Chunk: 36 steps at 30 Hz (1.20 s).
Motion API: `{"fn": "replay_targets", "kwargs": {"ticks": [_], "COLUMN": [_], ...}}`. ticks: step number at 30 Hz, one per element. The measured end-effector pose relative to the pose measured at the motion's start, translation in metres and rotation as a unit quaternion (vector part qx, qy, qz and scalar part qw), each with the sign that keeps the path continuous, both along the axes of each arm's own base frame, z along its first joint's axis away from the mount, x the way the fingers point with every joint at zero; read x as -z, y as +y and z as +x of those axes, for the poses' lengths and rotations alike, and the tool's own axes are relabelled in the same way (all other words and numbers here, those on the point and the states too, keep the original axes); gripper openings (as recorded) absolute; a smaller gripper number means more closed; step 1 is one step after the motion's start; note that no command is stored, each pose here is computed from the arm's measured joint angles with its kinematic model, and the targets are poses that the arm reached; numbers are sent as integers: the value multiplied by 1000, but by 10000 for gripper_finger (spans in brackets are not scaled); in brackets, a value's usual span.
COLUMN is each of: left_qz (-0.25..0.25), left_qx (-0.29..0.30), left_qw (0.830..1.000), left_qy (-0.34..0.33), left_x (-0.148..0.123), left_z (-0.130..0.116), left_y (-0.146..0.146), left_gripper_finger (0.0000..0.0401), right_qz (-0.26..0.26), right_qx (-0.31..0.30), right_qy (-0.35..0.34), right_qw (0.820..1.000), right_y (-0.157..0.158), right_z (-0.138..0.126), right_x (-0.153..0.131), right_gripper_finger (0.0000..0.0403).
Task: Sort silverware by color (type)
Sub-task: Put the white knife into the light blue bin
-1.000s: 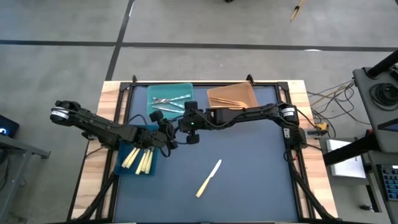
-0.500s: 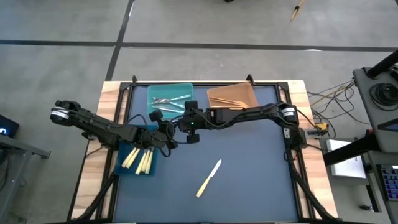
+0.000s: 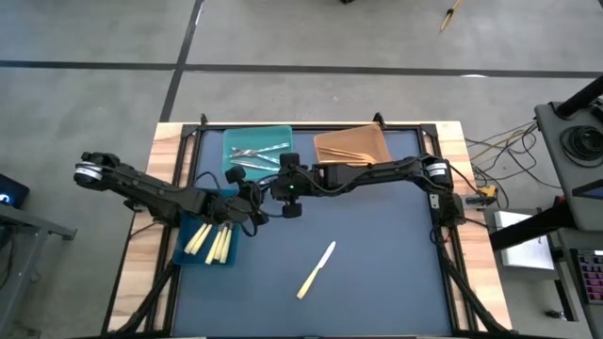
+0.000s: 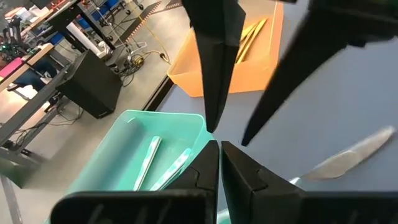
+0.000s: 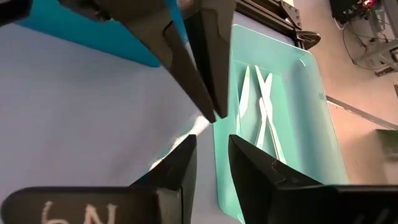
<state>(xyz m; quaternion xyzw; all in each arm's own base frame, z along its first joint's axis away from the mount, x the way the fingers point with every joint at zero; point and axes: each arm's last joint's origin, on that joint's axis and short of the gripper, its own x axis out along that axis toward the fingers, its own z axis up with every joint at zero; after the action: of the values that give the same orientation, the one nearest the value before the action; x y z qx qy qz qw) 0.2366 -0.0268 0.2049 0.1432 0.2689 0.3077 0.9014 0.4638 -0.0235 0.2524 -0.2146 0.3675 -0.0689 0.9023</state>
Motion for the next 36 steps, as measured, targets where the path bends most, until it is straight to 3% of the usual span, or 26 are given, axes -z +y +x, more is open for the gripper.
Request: {"fn": "replay_targets", "kwargs": {"ticks": [5, 10, 13, 21, 28, 36], "left_qz": [-5, -50, -57, -24, 10, 29], "left_qx": [0, 103, 111, 117, 134, 139], "left_qw": [1000, 993, 992, 992, 989, 988], "left_qy": [-13, 25, 31, 48, 70, 66], "left_x": [-5, -1, 1, 0, 0, -8], "left_z": [-2, -1, 0, 0, -1, -5], "left_y": [0, -5, -6, -5, -5, -4], "left_gripper_finger": [0, 0, 0, 0, 0, 0], "right_qz": [0, 19, 56, 147, 225, 267], "right_qx": [1, 17, 51, 146, 228, 258], "right_qy": [3, 44, 61, 65, 44, 4], "right_qw": [1000, 999, 995, 976, 946, 929], "right_y": [0, 1, 1, 10, 13, 15], "right_z": [0, -14, -27, -50, -45, -34], "right_x": [0, -5, -11, 12, 32, 44], "right_gripper_finger": [90, 82, 74, 54, 53, 105]}}
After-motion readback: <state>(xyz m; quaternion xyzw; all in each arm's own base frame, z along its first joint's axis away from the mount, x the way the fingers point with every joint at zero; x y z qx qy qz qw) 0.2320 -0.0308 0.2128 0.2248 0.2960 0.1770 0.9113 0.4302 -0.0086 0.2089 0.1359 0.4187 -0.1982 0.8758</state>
